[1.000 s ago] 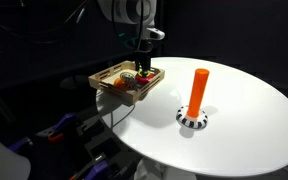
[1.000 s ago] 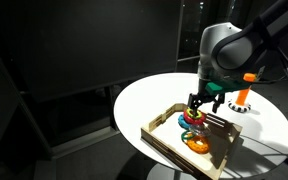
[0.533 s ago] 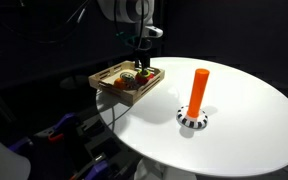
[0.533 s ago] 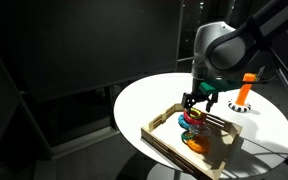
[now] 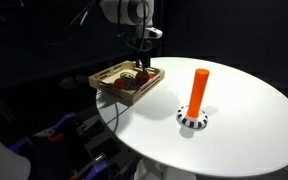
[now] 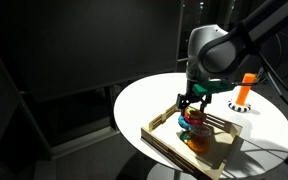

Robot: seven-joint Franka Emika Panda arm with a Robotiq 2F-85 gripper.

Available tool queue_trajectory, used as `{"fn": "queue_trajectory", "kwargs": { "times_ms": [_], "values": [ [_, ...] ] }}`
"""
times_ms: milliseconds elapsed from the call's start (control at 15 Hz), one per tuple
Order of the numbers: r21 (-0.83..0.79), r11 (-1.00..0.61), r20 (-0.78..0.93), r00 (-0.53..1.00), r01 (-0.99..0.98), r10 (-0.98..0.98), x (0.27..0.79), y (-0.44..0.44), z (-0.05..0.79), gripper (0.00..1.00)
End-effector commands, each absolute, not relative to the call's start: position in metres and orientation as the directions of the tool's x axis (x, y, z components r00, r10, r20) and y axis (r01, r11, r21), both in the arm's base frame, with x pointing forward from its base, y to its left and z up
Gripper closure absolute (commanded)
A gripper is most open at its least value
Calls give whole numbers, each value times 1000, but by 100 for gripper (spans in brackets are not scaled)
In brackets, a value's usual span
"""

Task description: Move the light green ring from the tray to the table

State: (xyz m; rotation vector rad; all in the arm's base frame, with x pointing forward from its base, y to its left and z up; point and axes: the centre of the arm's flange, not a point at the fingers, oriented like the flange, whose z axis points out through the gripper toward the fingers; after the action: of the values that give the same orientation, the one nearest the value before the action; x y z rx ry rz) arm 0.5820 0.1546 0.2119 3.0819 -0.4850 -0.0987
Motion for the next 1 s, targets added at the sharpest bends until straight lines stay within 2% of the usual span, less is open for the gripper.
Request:
{"fn": "queue_trajectory", "kwargs": {
  "times_ms": [0,67,133,200,267,533,733,867,933],
  "values": [
    [24,-947,-46,945,-322,-322,595,161,208,0],
    [25,-947,-45,946,-321,-322,595,162,208,2],
    [25,-947,-45,946,-322,-322,596,163,207,26],
    [25,-946,-45,945,-322,-323,596,164,207,27],
    [24,-946,-44,945,-323,-324,597,164,207,33],
    [18,-944,-39,944,-328,-329,598,164,211,68],
    [10,-942,-34,942,-335,-335,599,162,218,90],
    [1,-941,-29,940,-340,-340,599,161,226,98],
    [-3,-939,-28,939,-343,-343,599,161,229,93]
  ]
}}
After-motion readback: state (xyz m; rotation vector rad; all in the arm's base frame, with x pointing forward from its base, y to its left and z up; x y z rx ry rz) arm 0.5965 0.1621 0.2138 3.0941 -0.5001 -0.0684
